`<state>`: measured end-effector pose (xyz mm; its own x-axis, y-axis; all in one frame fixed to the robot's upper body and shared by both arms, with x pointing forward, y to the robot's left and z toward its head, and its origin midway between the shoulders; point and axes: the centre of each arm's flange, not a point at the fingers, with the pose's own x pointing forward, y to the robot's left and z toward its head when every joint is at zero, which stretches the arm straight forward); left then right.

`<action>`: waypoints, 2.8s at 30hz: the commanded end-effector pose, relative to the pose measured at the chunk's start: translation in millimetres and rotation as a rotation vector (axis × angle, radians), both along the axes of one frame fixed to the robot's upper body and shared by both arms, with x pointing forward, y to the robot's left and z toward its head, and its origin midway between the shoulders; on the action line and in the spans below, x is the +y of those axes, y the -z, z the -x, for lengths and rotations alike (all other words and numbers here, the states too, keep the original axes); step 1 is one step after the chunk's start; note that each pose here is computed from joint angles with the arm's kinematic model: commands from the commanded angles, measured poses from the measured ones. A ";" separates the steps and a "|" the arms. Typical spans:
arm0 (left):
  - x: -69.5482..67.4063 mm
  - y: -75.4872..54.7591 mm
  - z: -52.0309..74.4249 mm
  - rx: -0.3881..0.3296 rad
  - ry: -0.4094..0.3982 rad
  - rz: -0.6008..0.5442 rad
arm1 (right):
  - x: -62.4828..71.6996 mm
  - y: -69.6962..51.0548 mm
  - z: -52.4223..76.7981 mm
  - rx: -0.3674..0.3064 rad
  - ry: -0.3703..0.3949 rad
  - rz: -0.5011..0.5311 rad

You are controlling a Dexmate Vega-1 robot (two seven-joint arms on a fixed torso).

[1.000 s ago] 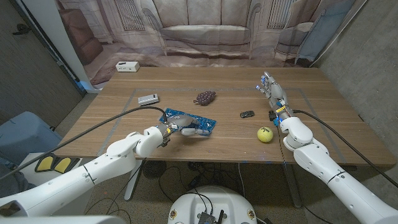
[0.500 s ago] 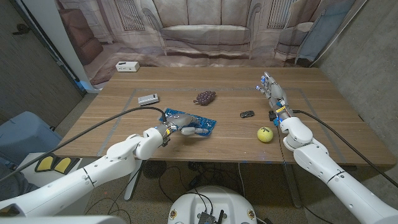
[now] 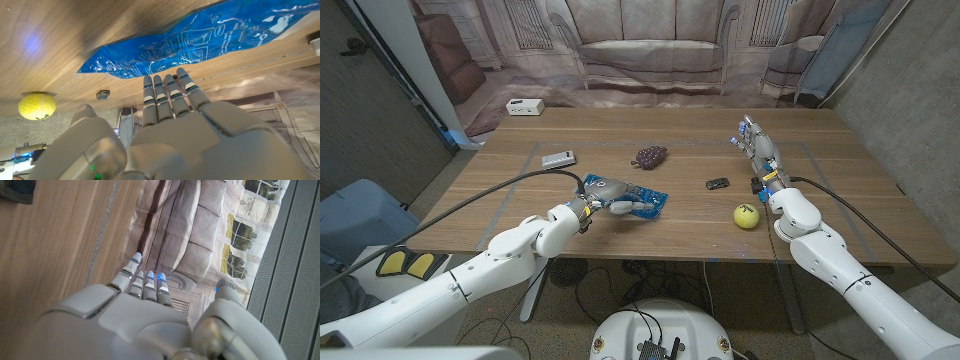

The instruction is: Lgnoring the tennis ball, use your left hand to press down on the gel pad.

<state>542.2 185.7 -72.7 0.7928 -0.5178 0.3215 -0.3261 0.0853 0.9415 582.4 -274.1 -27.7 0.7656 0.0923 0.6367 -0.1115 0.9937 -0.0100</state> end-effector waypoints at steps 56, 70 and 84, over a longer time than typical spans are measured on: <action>29.0 -26.3 36.6 -0.273 -0.015 0.298 | 2.3 5.0 2.5 -0.008 -0.013 -0.003; 43.5 -38.7 48.1 -0.312 -0.006 0.410 | 1.2 7.1 5.7 -0.014 -0.019 -0.004; 65.1 -46.2 51.2 -0.276 0.028 0.575 | -2.5 8.5 12.1 -0.027 -0.015 -0.006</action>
